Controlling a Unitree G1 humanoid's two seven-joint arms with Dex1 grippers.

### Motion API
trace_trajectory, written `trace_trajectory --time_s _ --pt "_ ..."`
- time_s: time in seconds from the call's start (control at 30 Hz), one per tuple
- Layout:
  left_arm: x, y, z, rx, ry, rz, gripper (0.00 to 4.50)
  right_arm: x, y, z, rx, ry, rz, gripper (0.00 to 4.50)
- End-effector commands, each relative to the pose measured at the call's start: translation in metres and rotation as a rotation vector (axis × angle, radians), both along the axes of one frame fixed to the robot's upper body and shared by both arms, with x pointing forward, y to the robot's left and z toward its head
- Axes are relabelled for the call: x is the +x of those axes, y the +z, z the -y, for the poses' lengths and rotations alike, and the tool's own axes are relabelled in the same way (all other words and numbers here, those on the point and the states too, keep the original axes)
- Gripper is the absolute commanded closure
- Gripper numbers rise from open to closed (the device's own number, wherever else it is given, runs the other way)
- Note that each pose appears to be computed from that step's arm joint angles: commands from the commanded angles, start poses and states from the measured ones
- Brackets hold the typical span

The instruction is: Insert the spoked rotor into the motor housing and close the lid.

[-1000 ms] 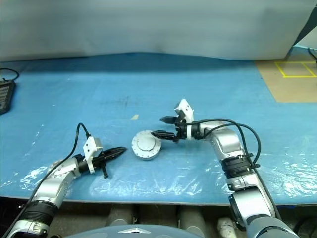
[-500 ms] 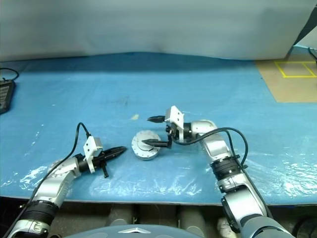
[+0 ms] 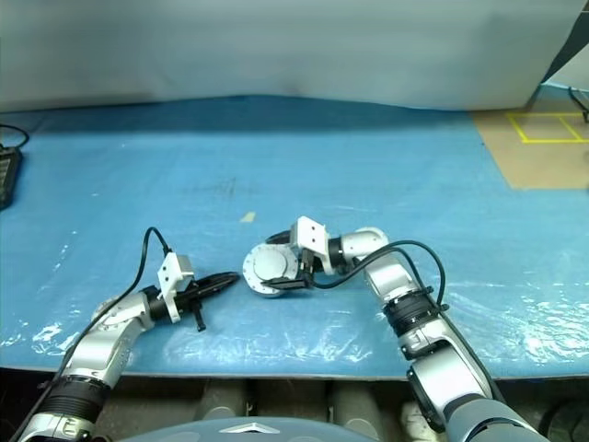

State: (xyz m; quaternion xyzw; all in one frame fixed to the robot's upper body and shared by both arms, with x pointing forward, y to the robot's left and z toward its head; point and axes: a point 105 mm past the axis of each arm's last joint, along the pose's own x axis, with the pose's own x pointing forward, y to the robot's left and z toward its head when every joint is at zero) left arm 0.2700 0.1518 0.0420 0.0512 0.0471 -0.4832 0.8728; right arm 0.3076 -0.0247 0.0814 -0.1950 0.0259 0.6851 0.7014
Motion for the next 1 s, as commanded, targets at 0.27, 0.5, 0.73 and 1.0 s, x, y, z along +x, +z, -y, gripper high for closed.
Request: trace_trajectory --time_s 0.27,0.5,0.73,1.0 --pt "-0.001 0.009 -0.001 -0.007 0.016 0.029 4.50 0.005 -0.007 -0.002 -0.040 -0.010 0.038 1.45" --pt "-0.001 0.005 -0.003 -0.004 0.025 0.026 4.50 0.001 -0.003 -0.010 -0.024 0.008 -0.024 1.45" --pt "0.002 0.006 -0.003 -0.003 0.027 0.032 4.50 -0.001 -0.002 -0.012 -0.041 0.020 -0.074 1.45" --pt "-0.003 0.002 -0.001 -0.010 0.028 0.025 4.50 0.001 -0.004 -0.015 -0.058 0.005 -0.073 1.45"
